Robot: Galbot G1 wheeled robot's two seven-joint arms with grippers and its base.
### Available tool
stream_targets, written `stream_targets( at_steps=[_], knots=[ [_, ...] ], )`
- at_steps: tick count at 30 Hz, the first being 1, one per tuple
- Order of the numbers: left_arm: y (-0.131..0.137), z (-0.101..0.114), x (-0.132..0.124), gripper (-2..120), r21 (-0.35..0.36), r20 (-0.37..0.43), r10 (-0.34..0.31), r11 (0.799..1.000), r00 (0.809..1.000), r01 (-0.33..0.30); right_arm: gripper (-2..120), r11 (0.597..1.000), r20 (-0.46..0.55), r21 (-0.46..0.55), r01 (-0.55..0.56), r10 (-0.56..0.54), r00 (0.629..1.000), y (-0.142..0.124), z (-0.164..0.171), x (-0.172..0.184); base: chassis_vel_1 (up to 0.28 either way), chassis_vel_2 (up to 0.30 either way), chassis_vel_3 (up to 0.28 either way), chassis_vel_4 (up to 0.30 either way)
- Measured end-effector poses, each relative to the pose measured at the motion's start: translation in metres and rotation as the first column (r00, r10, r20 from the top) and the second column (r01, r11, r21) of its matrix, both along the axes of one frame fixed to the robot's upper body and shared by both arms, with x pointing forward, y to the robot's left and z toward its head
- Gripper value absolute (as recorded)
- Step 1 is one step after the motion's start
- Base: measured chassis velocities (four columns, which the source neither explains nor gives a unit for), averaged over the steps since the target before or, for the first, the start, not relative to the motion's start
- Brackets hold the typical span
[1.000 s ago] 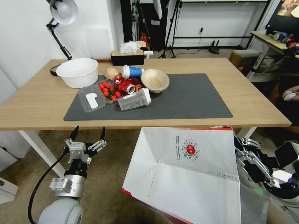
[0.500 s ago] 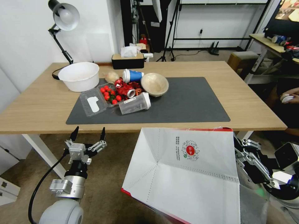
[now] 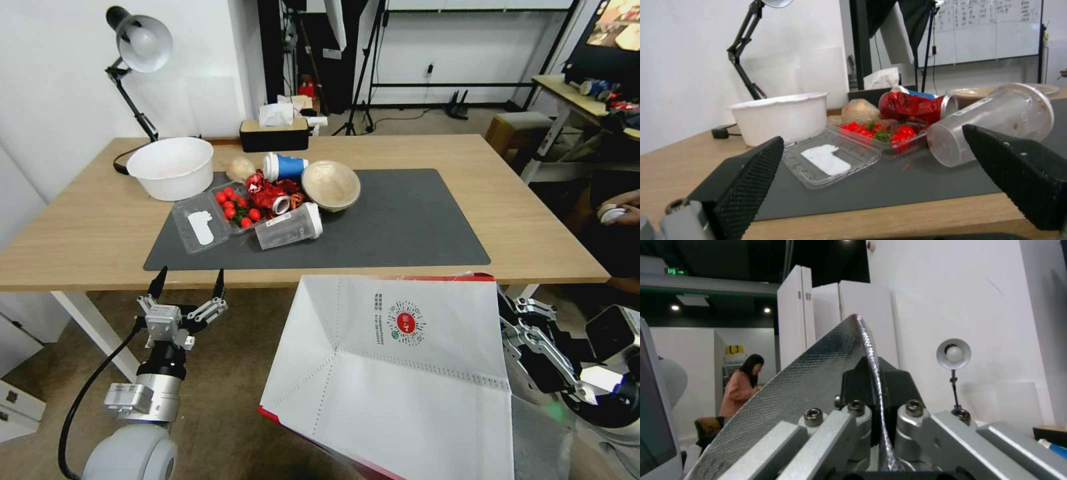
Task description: Pick up the food delivery bag from the floor and place it on the table.
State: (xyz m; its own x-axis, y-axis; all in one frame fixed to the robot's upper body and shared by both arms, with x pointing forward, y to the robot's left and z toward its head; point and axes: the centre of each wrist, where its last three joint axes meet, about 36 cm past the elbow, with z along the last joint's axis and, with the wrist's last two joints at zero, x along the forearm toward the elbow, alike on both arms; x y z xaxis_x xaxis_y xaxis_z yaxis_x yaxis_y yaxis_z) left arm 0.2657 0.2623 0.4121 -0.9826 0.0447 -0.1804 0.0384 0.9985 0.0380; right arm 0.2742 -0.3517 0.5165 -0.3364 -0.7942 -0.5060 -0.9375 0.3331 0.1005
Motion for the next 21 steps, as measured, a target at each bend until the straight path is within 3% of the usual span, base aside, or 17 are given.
stream_targets(
  at_steps=[14,21],
  knots=[
    [-0.001,0.002,-0.002,100,0.004,-0.010,0.012,1.000,1.000,-0.012,0,0.998,0.027,0.053,-0.016,0.014,1.000,0.006,0.014,0.004,0.000,0.000,0.000,0.000],
    [-0.003,0.002,-0.002,100,0.004,-0.008,0.010,1.000,1.000,-0.010,0,0.994,0.054,0.107,0.001,-0.007,0.999,0.011,0.036,0.007,0.000,0.000,0.000,0.000]
  ],
)
